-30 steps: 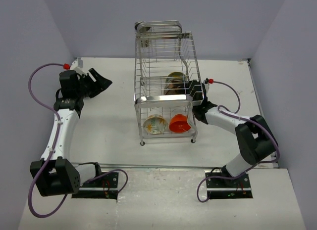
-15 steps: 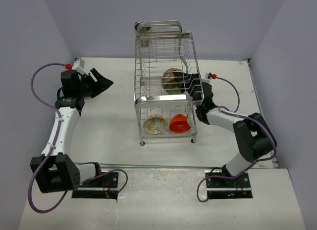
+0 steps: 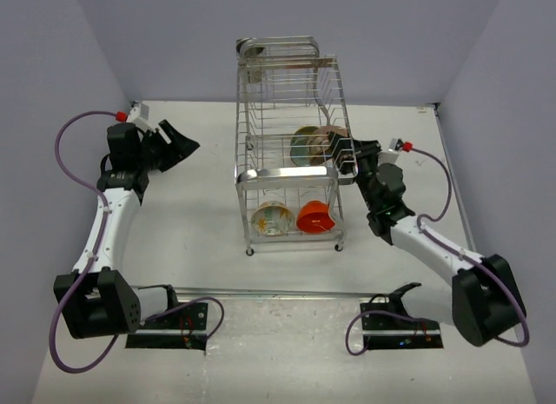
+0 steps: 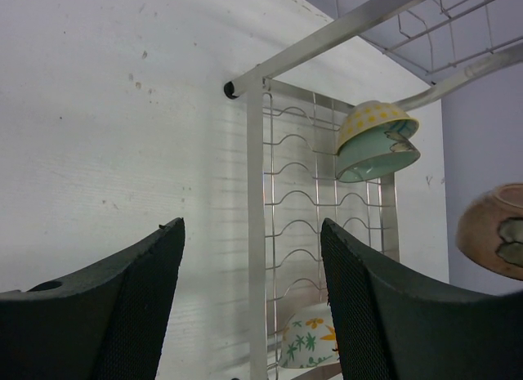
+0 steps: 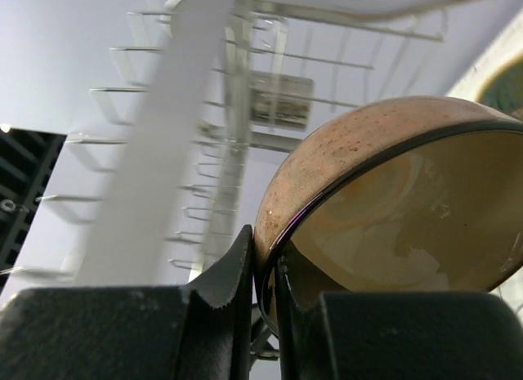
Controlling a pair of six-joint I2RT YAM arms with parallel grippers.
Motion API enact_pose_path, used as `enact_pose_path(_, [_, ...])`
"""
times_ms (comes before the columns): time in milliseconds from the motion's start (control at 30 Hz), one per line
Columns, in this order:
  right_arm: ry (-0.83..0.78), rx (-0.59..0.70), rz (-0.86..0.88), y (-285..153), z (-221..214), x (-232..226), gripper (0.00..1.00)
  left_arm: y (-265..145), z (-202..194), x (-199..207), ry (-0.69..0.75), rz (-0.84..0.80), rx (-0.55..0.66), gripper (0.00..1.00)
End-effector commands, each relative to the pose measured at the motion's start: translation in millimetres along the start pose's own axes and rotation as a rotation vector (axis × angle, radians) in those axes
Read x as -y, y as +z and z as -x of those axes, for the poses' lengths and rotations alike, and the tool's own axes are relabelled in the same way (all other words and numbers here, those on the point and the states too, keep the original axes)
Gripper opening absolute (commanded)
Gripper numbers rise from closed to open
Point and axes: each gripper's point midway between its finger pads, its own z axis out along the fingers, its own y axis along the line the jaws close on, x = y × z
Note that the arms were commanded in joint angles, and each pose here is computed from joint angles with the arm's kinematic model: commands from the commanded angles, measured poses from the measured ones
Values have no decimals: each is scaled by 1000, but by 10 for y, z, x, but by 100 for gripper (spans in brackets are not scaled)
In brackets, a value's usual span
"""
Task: Unload the bowls from the dish rack
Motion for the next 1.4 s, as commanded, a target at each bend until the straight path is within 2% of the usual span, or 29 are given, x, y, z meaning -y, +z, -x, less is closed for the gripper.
enact_pose_path(0, [-143,105,162,-133,273,-848,0,-8,58,64,25,-43,21,69])
enact_pose_path(33, [-170,118,170,-208,317,-930,0,-16,60,69,28,-44,22,69])
enact_pose_path(133, [-250,153,40,-272,558,-735,0,-39,62,55,35,-32,27,69])
enact_pose_path(200, [-351,191,-12,-304,701,-710,0,-43,51,53,36,-32,24,68])
enact_pose_path(233, [-405,204,-98,-332,819,-552,0,-48,49,55,39,-33,23,69])
enact_pose_path(333, [-548,262,-147,-415,1052,-536,0,-49,39,56,33,-35,23,69])
enact_pose_path(533, [-681,264,-326,-501,1309,-246,0,-45,27,58,36,-37,18,69])
enact_pose_path(567, [-701,269,-348,-479,1348,-306,0,-48,35,57,39,-35,20,69])
enact_pose_path(733, [-812,158,-560,-397,1531,-172,0,-53,20,34,45,-24,15,68])
enact_pose_path(800, [-809,77,-727,-388,1658,183,0,-55,10,34,49,-24,13,68])
enact_pose_path(867, [-808,14,-732,-295,1682,131,0,-56,10,27,49,-23,13,68])
enact_pose_path(900, [-788,-39,-845,-327,1746,423,0,-52,10,22,47,-21,12,68])
enact_pose_path(933, [-822,-51,-853,-263,1799,354,0,-52,10,23,46,-21,12,68])
enact_pose_path(1033, [-836,-132,-953,-222,1857,678,0,-51,3,45,43,-30,8,68])
enact_pose_path(1233, [-849,-187,-1139,-320,2161,1250,0,-59,13,53,52,-32,11,68])
enact_pose_path(1367, [-871,-210,-1229,-387,2275,1438,0,-29,-18,16,45,-24,4,68])
